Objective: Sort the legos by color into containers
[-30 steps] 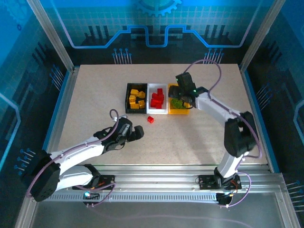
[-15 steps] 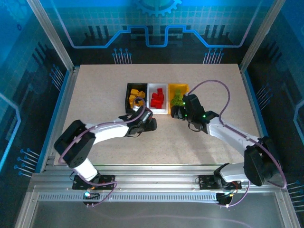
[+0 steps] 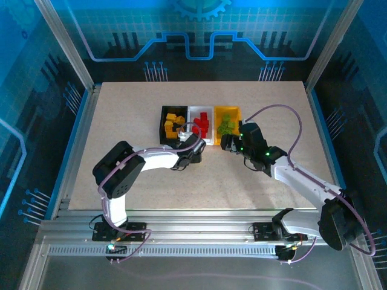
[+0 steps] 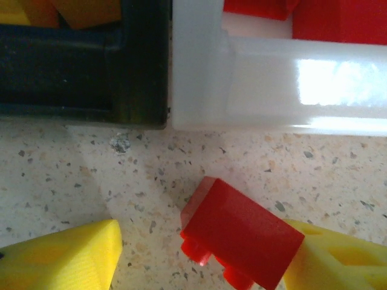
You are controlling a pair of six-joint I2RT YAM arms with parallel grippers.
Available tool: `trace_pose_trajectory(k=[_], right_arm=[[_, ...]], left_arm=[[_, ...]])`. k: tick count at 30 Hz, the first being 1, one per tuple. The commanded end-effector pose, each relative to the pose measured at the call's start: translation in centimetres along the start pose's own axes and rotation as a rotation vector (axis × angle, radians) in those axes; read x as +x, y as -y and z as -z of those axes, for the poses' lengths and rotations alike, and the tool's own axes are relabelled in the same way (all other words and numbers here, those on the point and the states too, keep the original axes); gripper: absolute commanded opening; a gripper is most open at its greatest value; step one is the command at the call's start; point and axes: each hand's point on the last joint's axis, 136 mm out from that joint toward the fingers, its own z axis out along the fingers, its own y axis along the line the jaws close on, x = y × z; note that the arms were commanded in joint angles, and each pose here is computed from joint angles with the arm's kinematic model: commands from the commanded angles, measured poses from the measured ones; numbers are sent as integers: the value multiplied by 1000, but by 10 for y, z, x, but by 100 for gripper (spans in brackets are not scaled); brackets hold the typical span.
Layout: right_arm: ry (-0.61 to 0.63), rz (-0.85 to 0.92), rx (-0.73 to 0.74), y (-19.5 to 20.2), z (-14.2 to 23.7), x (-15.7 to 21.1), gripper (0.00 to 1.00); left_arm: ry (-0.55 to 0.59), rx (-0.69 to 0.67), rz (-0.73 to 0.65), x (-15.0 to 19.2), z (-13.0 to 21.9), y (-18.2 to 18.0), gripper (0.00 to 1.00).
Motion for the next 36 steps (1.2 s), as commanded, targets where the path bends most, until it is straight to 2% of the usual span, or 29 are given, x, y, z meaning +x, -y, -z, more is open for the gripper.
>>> trace_pose_trajectory(k=[1,13,18,24,27,31,36], right_arm=[[25,-25,-17,1,2,-5,77],[18,-34,-12,5,1,-1,78],[20,-41,-9,7,3,0,78],[23,-59,-12,12,9,6,78],[20,-66,-7,16,11,11,78],[15,-77,0,21,12,17,78],[8,-79,6,24,13,21,78]], left_arm=[[40,-20,-15,-7,-14,2,66],[48,-21,-46,-5,-13,-1,43],[46,10,-32,4,7,-6,39],[44,92,-12,7,51,3,36],[66,149,11,-12,74,17,36],[123,198,-13,-54,92,48,38],[112,188,25,-104,67,66,38]])
